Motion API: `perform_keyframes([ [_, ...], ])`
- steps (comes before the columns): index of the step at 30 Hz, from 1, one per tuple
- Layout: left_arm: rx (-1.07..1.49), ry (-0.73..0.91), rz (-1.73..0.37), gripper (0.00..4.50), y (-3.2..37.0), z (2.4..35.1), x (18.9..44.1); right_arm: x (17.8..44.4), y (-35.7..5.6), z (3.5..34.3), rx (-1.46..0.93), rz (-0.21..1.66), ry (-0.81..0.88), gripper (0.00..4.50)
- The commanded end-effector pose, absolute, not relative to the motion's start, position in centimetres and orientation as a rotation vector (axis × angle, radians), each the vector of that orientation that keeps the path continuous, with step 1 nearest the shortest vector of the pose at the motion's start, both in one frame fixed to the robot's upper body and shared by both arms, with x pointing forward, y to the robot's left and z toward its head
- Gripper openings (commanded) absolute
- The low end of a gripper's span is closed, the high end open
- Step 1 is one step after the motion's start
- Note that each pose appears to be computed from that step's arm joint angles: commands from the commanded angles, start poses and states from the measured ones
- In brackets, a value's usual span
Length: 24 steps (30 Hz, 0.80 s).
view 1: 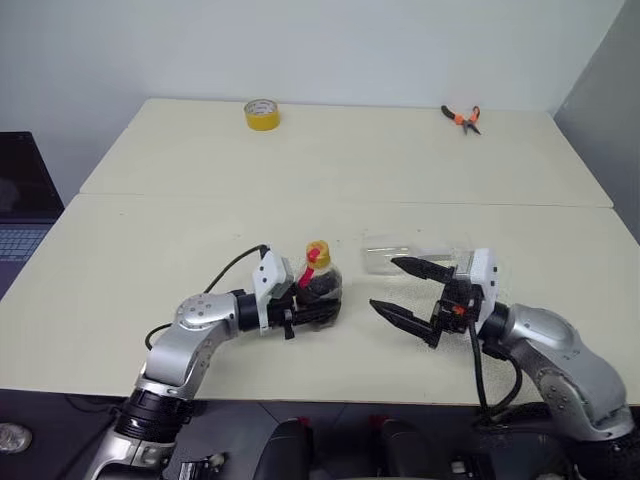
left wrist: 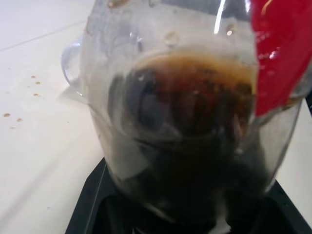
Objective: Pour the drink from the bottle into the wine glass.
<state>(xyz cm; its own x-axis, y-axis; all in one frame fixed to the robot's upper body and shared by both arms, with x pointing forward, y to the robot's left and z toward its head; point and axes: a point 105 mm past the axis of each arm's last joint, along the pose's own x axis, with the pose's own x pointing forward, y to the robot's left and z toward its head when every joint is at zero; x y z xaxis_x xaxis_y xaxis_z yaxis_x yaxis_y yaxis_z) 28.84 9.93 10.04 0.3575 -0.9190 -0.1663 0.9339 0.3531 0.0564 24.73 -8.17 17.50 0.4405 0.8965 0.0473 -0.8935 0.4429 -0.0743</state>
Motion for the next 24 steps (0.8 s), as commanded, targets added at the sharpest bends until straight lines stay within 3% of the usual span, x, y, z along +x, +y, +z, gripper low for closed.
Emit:
perform_keyframes([
  [1, 0.206, 0.043, -1.230, 1.82, 9.2, 11.2, 28.8, 24.5, -7.1, 20.1, -0.031, 1.113, -0.152, 4.50],
  [9, 0.222, 0.018, -1.238, 1.82, 8.2, 12.7, 29.1, 25.7, -4.7, 21.8, -0.051, 1.066, -0.143, 4.50],
  [24, 0.225, 0.022, -1.266, 1.82, 7.2, 13.7, 28.8, 26.5, -2.6, 22.0, -0.039, 1.138, -0.106, 4.50],
])
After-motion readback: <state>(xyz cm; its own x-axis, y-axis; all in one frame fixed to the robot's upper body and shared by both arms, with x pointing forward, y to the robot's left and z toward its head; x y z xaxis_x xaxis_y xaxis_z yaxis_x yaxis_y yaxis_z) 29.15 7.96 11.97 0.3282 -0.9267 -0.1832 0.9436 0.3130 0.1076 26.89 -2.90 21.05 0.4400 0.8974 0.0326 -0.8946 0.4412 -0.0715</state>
